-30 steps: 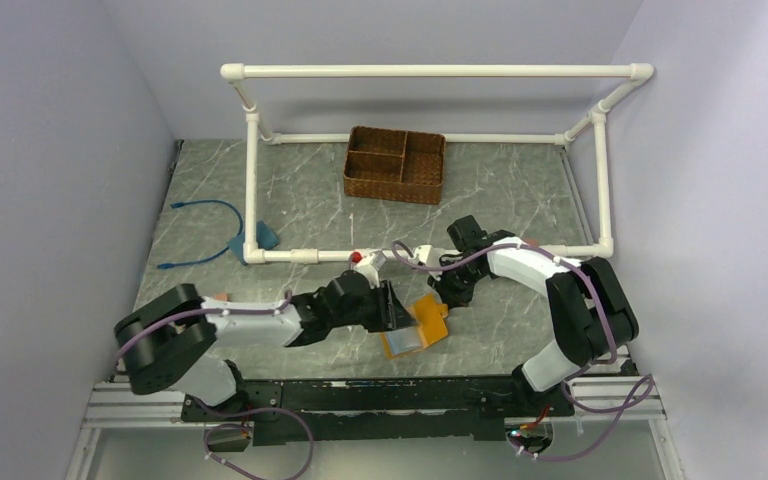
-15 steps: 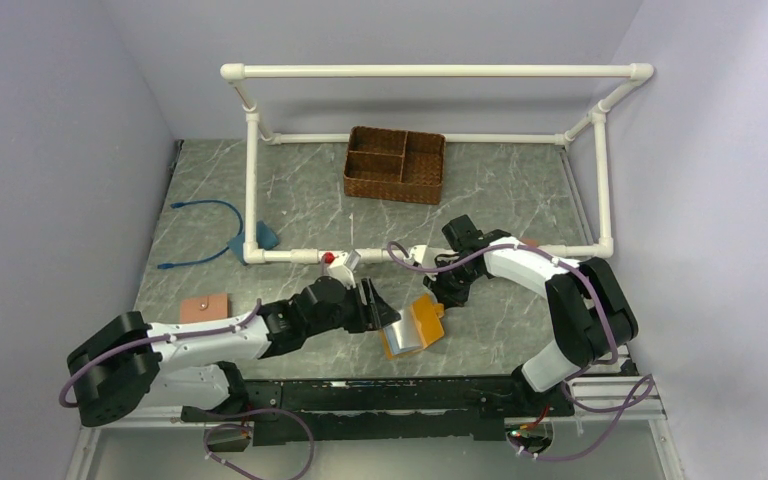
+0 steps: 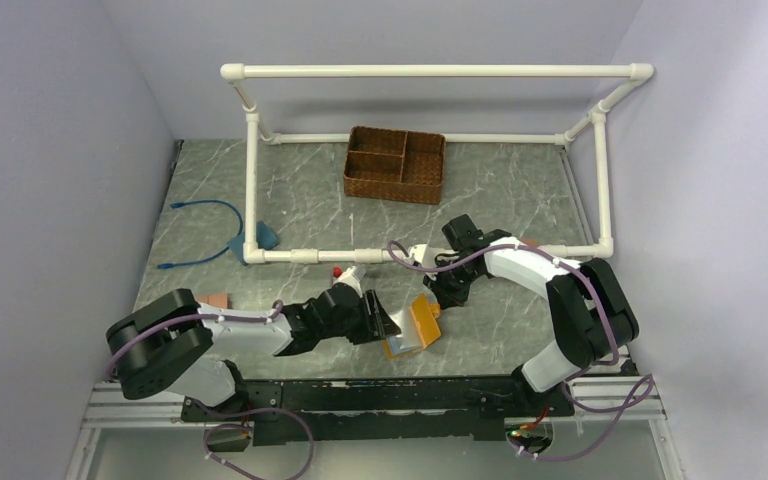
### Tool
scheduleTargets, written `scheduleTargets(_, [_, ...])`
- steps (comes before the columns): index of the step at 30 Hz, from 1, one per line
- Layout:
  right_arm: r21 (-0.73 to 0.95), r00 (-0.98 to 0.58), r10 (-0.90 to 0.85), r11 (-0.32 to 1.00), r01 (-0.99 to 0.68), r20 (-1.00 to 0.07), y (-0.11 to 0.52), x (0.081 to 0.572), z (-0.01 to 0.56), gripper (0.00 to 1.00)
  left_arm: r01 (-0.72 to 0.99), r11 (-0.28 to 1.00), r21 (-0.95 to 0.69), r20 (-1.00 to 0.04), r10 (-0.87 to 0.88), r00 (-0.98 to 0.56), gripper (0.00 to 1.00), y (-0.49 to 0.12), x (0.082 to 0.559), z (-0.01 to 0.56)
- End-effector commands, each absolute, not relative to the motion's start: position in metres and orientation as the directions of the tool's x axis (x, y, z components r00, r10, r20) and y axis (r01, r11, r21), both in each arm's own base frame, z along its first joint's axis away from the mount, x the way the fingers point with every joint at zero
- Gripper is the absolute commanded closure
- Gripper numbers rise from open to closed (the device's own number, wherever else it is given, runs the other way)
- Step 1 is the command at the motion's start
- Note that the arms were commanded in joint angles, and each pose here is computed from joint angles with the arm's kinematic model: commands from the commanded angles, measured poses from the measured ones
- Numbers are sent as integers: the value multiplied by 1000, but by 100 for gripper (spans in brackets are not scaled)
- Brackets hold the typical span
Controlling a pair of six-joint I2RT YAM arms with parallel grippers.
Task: Take the credit cards out of the card holder
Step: Open the card holder at the center of the board.
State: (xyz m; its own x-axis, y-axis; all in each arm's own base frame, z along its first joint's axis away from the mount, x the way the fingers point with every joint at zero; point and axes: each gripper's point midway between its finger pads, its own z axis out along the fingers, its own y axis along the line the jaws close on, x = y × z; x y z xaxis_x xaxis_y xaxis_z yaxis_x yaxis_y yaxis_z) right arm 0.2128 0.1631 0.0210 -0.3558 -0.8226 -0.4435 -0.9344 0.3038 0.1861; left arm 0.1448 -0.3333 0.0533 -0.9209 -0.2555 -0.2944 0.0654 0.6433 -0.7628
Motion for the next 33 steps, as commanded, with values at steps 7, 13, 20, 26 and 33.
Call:
scheduleTargets(7, [159,-331,-802,291,-943,-497,173,222,38,100,106,563,-819,-308,-277,-910,46,-351,151,93])
scheduleTargets(13, [159,-333,-803,294,-943,-495,172,222,37,100,105,557,-823,-295,-263,-919,47,-355,149,95])
scheduleTargets(20, [159,-335,-803,295,-942,-493,172,222,37,100,80,565,-821,-257,-241,-936,49,-362,146,85])
scheduleTargets(26, [159,-334,-803,294,-942,-493,172,222,36,100,65,604,-794,-247,-224,-943,49,-360,145,77])
scheduleTargets(33, [157,-320,-814,279,-947,-485,175,221,34,100,56,610,-790,-231,-212,-949,48,-362,143,74])
